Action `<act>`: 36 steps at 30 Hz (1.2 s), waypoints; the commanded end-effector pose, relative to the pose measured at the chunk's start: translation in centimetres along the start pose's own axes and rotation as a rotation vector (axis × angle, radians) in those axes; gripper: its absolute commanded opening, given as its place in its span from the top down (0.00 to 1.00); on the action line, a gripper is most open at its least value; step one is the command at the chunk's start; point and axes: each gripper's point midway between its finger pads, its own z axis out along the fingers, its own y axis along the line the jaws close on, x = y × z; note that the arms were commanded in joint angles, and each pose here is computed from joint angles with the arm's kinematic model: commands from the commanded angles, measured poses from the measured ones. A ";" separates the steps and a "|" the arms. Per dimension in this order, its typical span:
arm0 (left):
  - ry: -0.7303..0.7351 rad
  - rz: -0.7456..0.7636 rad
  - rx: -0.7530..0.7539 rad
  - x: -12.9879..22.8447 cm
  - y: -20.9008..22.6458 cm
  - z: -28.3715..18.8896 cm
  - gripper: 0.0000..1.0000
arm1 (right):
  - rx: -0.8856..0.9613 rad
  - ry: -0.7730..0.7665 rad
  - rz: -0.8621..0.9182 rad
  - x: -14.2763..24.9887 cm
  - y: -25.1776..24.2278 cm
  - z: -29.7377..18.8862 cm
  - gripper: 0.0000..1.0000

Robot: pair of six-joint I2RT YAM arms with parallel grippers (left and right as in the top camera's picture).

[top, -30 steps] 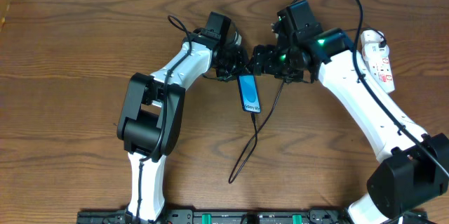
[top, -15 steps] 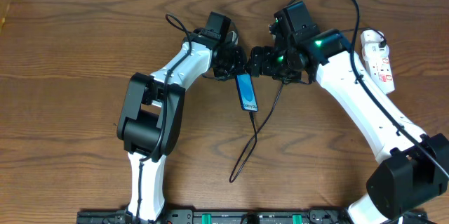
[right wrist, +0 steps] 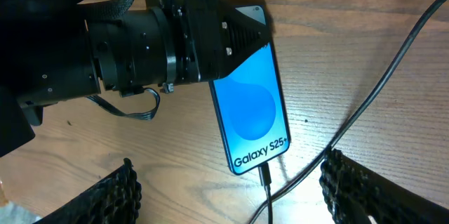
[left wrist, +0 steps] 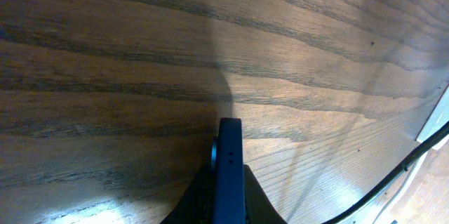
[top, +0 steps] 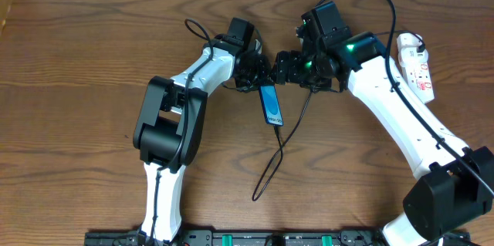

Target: Plug charger to phone and switch on socket

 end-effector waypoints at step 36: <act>0.005 0.007 -0.256 0.8 5.5 0.0 0.34 | -0.001 -0.013 -0.021 0.0 0.3 -0.7 0.18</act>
